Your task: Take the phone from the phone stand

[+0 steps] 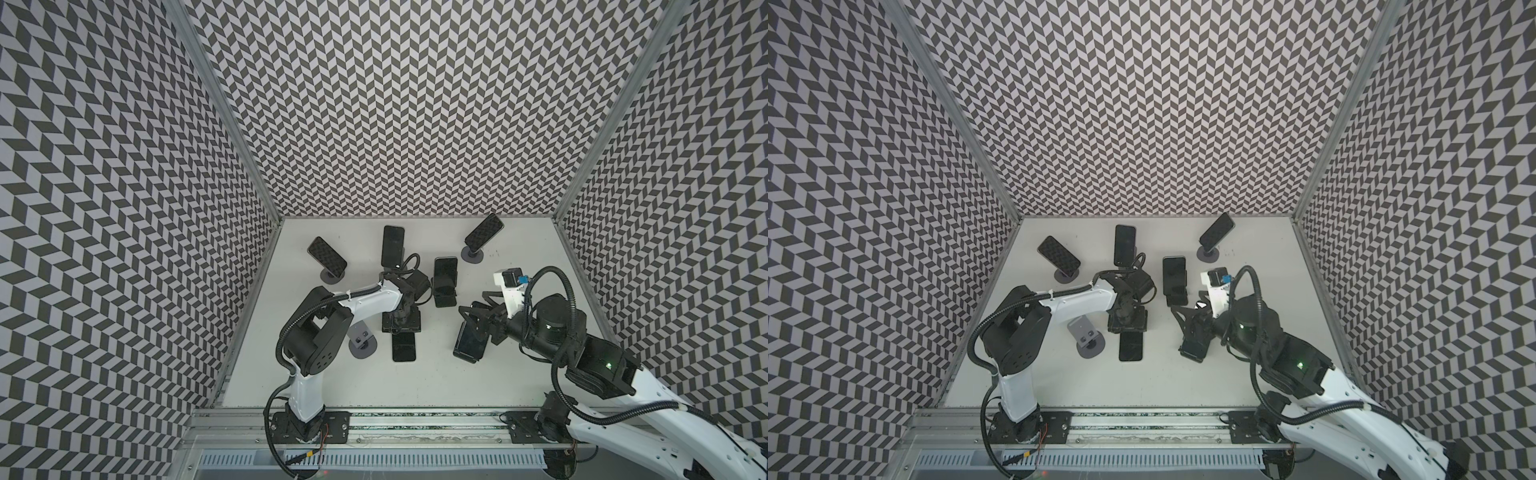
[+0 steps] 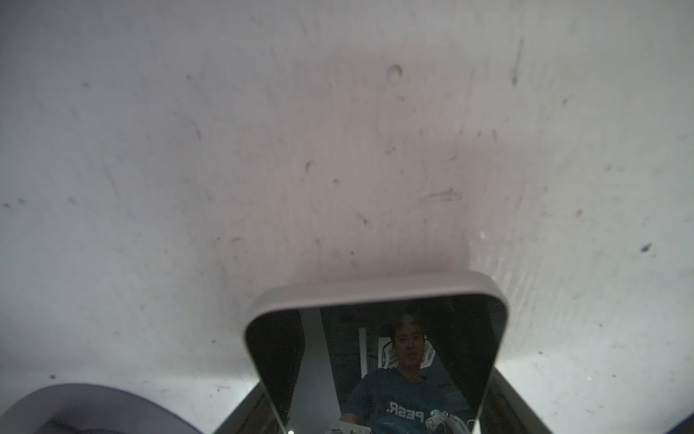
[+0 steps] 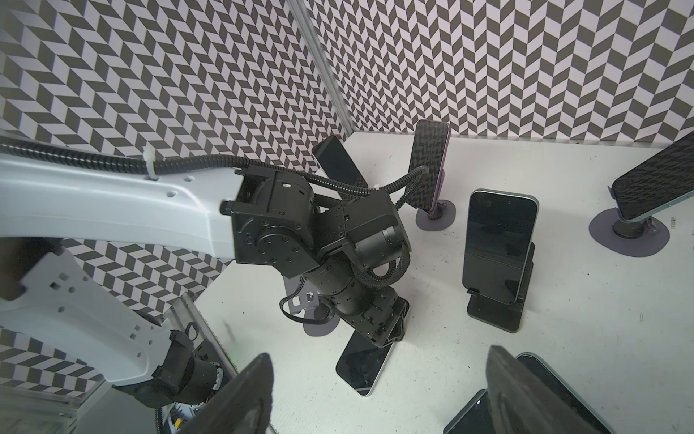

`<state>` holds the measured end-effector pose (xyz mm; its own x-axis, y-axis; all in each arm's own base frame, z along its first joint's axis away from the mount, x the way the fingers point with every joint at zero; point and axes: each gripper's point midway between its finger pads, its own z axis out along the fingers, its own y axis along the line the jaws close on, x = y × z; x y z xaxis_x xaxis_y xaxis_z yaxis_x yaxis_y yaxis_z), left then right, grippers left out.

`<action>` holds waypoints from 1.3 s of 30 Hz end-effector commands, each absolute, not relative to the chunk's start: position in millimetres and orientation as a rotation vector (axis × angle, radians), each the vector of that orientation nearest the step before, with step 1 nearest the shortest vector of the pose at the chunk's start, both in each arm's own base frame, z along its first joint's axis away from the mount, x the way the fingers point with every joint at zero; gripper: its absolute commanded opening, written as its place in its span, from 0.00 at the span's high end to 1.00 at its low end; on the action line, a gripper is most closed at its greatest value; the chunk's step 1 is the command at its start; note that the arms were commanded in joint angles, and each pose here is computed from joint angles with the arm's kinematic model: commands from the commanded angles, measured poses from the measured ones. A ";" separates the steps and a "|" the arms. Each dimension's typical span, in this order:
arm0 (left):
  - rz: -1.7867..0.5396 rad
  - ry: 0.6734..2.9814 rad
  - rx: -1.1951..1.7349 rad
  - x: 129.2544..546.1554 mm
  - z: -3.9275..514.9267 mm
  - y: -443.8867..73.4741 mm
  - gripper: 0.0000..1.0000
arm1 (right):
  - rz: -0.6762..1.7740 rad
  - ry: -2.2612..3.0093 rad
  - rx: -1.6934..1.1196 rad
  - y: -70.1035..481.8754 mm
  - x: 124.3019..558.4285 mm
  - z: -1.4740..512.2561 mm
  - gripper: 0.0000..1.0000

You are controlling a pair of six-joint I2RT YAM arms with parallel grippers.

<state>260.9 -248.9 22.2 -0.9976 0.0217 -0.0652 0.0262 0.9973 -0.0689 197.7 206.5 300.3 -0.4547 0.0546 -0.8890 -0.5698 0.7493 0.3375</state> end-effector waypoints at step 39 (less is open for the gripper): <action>0.023 3.073 -0.044 261.3 10.6 -240.1 0.24 | 0.754 1.896 -0.381 200.9 197.3 301.3 0.13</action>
<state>262.9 -243.5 19.7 -0.9967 -0.0190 -0.0789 -0.0173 0.9996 -0.0224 195.9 204.1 295.1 -0.4549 0.0435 -0.8895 -0.5707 0.7525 0.3287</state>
